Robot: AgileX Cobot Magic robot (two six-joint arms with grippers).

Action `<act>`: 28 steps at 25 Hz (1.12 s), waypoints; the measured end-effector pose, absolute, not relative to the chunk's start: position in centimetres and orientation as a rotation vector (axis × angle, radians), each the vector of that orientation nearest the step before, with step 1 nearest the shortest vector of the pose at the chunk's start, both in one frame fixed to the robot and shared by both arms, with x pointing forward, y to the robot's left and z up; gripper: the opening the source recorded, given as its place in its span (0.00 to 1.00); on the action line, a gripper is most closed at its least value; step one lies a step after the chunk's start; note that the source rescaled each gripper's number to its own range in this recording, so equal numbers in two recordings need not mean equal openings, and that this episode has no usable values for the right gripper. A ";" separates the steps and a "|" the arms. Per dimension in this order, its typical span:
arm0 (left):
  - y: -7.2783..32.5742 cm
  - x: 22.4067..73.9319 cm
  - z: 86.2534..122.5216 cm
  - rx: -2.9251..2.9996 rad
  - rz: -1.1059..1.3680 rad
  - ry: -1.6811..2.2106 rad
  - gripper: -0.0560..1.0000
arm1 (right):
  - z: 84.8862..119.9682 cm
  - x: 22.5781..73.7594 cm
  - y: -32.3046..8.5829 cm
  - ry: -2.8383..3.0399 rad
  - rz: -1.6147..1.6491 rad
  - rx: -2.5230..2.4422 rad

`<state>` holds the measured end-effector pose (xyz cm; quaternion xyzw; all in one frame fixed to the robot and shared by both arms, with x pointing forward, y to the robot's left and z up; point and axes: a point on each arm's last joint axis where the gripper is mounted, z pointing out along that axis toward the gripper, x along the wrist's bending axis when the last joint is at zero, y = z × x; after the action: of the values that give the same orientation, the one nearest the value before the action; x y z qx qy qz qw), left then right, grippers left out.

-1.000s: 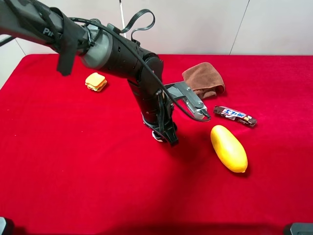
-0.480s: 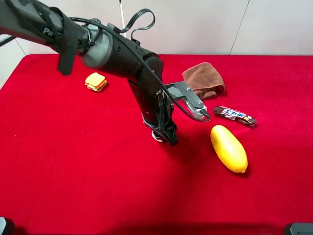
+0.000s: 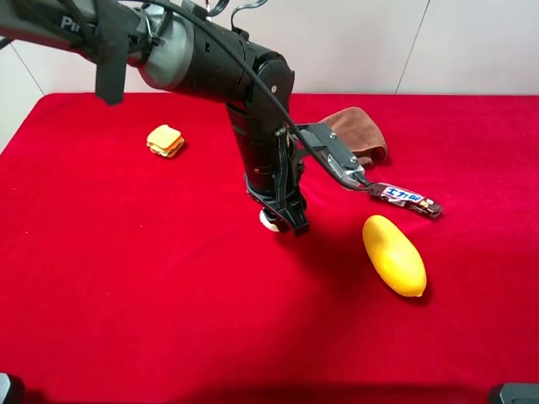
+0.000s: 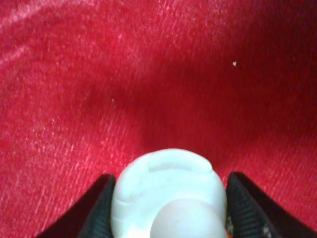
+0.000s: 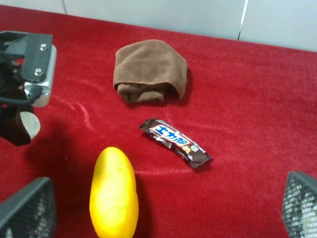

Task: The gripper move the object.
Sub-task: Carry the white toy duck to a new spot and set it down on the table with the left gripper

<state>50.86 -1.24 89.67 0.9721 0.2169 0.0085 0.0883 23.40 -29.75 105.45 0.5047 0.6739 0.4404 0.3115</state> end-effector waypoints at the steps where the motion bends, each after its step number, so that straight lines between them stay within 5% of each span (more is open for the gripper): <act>1: -1.2 50.9 89.8 2.899 0.030 0.642 0.10 | 105.4 23.4 -29.7 1.779 1.162 1.332; 12: 1.2 50.9 93.4 2.934 0.069 0.756 0.10 | 105.5 23.4 -29.7 1.778 1.163 1.332; 28: 8.8 50.1 94.2 2.867 0.076 1.058 0.08 | 105.5 23.4 -29.7 1.778 1.163 1.332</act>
<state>50.14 8.84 94.19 0.9370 0.3459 0.0249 0.0421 23.41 -29.75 105.46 0.5046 0.6737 0.4408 0.3118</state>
